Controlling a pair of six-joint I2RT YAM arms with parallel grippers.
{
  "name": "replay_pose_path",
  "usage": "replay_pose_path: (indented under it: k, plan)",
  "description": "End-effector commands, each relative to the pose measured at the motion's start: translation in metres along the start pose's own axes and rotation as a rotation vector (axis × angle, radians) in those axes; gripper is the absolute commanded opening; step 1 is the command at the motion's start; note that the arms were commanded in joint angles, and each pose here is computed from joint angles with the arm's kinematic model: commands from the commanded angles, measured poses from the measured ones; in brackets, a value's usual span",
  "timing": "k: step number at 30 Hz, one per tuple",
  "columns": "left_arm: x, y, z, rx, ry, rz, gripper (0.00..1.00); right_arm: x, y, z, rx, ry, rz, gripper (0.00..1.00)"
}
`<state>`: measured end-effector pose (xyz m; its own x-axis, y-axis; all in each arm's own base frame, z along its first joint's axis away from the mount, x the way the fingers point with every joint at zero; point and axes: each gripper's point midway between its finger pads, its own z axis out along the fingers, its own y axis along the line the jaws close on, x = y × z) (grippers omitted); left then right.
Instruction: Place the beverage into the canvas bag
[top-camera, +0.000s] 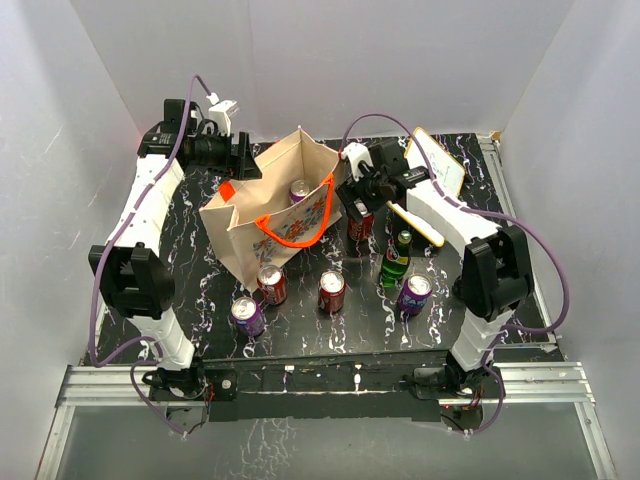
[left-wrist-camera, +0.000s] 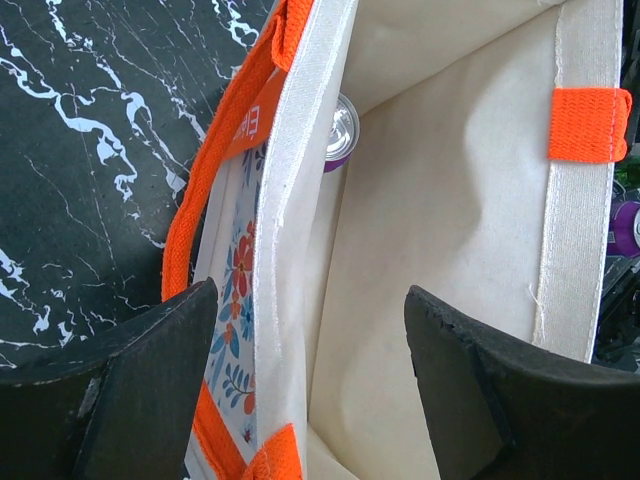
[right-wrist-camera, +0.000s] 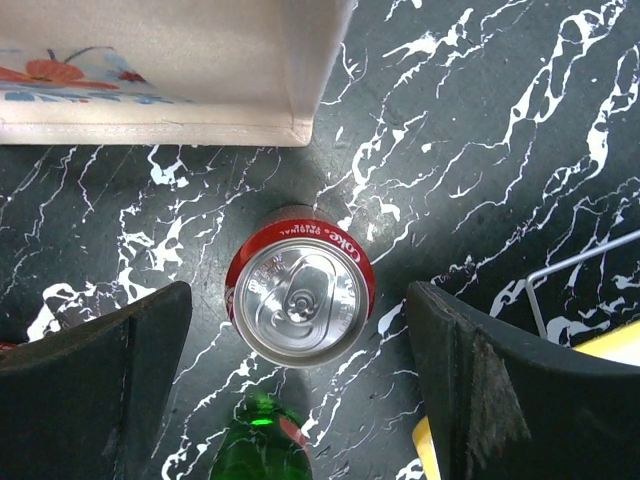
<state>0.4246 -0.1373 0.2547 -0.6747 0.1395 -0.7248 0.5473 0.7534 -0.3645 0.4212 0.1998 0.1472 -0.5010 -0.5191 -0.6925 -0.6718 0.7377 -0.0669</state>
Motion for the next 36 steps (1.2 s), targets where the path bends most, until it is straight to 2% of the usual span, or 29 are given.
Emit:
replay_pose_path:
  k: [1, 14, 31, 36]
  plan:
    - [-0.007, -0.016, -0.021, -0.002, -0.036, 0.051, 0.74, -0.022, -0.002, 0.002, -0.027, -0.067, -0.08, 0.92]
    - [-0.004, -0.014, -0.021, -0.016, -0.028, 0.057, 0.74, -0.001, -0.002, 0.026, -0.076, -0.021, -0.086, 0.9]
    - [-0.005, -0.012, -0.019, -0.016, -0.027, 0.059, 0.75, 0.007, 0.004, 0.03, -0.111, -0.013, -0.071, 0.76]
    - [-0.005, -0.012, -0.019, -0.016, -0.027, 0.059, 0.75, 0.01, 0.003, 0.03, -0.103, -0.005, -0.076, 0.76]
